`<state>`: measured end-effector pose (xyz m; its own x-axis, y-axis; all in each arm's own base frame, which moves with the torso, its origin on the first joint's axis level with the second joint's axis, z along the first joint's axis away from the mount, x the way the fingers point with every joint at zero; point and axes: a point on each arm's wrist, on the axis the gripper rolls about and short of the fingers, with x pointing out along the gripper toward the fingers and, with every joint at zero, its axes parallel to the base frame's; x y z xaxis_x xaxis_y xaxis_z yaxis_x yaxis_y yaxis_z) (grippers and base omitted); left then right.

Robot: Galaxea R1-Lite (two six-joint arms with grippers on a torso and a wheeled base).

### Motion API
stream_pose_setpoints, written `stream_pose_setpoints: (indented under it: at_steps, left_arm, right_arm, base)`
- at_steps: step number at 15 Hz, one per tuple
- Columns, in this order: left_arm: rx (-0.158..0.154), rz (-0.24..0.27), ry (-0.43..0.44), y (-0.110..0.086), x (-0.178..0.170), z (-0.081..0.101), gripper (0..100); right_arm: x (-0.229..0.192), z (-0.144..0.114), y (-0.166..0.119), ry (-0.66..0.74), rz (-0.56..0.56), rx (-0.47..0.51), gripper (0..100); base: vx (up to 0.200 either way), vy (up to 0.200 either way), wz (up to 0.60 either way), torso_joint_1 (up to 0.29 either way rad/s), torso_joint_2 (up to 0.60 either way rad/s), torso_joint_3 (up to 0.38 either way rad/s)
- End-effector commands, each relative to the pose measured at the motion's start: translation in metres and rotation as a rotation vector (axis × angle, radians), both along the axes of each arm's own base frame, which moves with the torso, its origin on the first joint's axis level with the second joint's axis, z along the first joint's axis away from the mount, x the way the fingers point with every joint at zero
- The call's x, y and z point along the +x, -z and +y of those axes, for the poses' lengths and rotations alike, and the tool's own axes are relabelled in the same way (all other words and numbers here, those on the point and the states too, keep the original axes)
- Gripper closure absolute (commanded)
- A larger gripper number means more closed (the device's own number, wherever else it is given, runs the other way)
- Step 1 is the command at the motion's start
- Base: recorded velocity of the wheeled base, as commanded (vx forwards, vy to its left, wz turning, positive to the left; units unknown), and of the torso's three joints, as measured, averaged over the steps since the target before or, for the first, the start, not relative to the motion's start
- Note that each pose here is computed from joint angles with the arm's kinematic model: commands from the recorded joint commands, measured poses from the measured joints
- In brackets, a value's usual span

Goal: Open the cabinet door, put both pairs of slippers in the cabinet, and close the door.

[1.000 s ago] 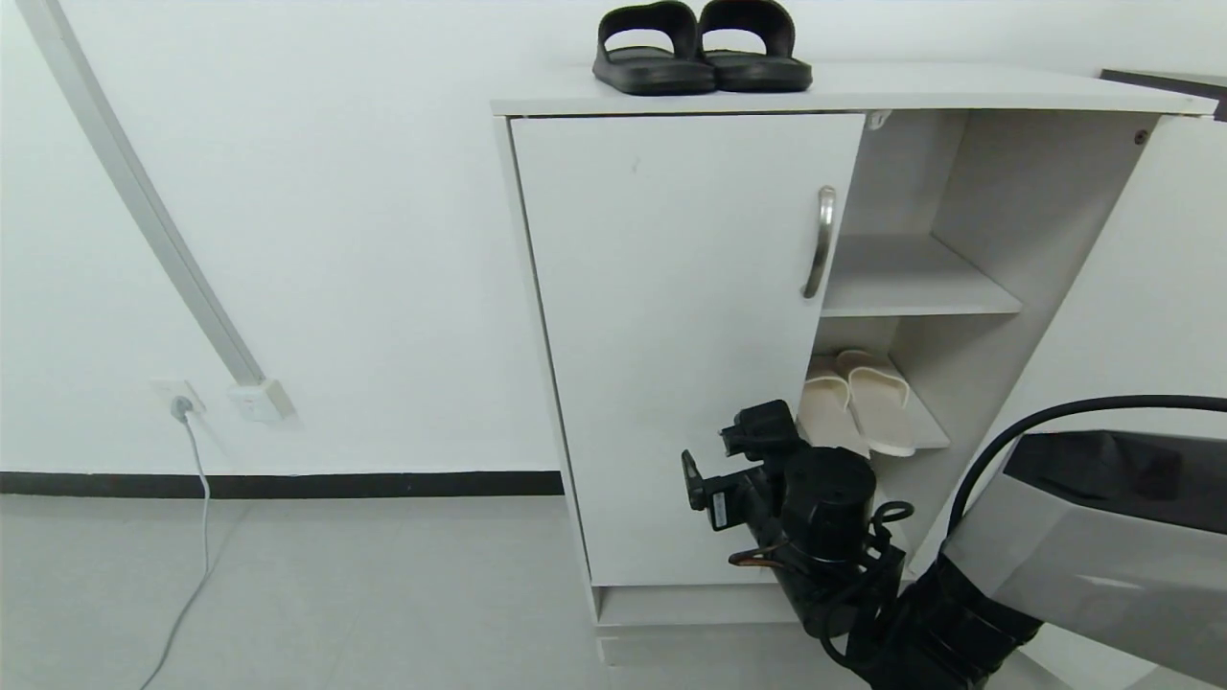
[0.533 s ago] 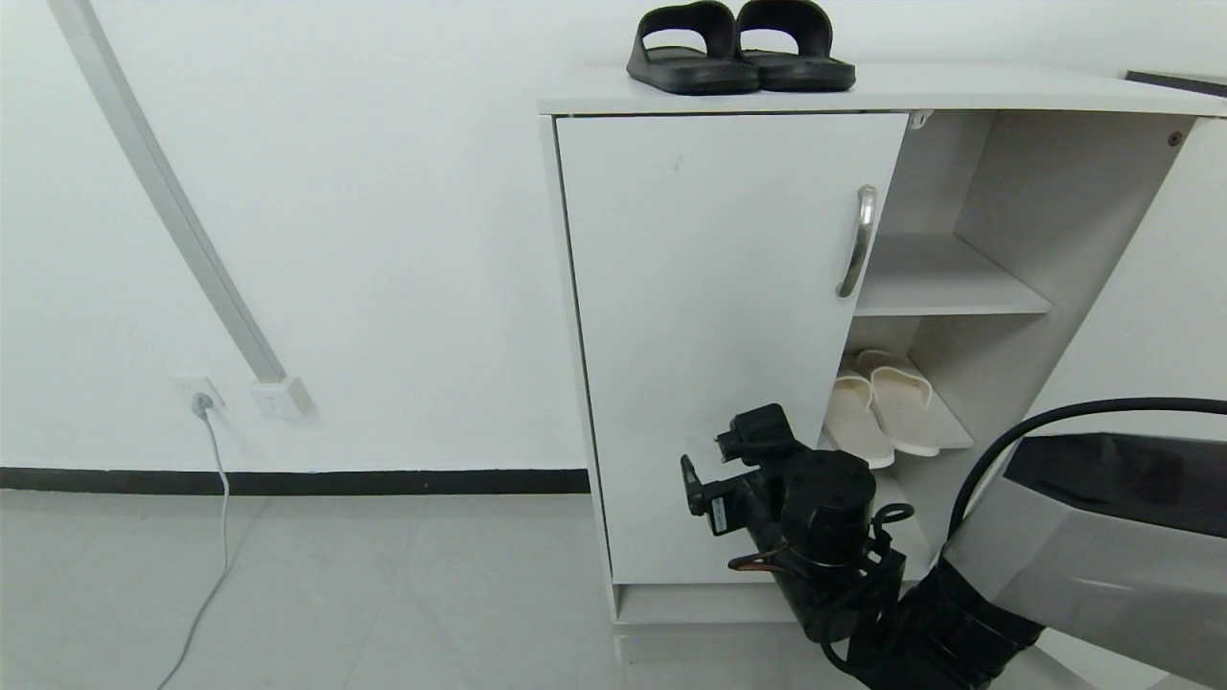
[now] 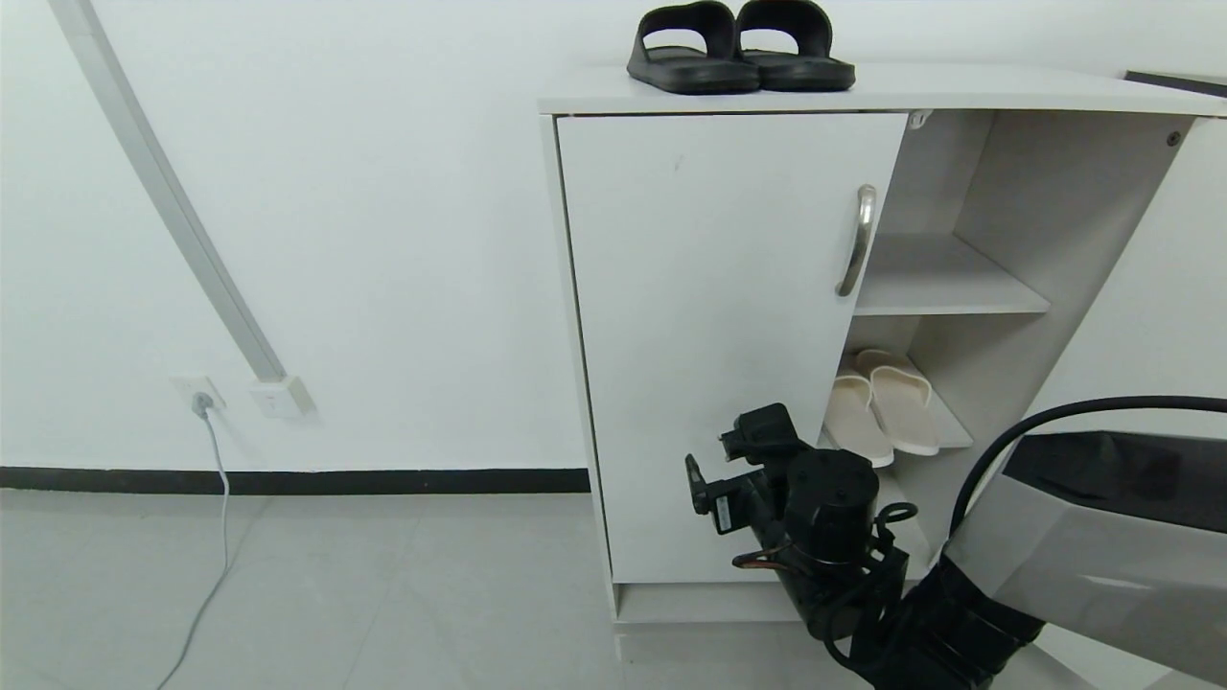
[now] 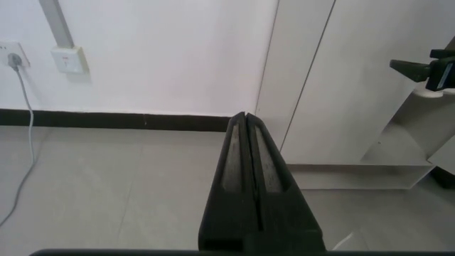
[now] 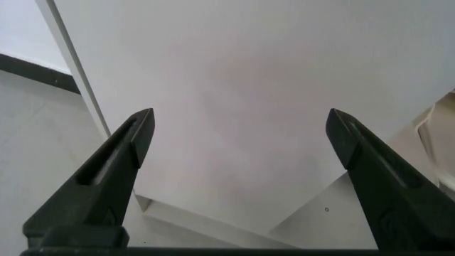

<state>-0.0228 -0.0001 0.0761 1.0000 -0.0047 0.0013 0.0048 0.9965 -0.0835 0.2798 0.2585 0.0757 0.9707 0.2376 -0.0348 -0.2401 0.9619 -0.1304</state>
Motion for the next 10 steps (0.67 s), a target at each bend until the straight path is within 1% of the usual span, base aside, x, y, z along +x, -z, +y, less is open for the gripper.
stream_pose_setpoints:
  at_steps: [1,6,9,10]
  left_arm:
    - [-0.001,0.000,0.000,0.0000,0.0000,0.0000,100]
    - [0.001,0.000,0.000,0.0000,0.0000,0.0000,100]
    - [-0.001,0.000,0.000,0.0000,0.0000,0.0000,100]
    - [0.001,0.000,0.000,0.0000,0.0000,0.0000,100]
  right_arm:
    - [0.0008,0.0001,0.0007,0.001,0.002,-0.002,0]
    - [0.0002,0.0004,0.0010,0.000,0.003,-0.003,0]
    - [0.0001,0.0002,0.0012,0.000,0.003,-0.003,0]
    - [-0.0001,0.0000,0.0015,0.000,0.004,-0.004,0]
  base:
    - [0.000,0.000,0.00,0.000,0.00,0.000]
    - [0.000,0.000,0.00,0.000,-0.01,-0.016]
    - [0.000,0.000,0.00,0.010,-0.18,-0.302]
    - [0.000,0.000,0.00,0.056,-0.42,-0.378]
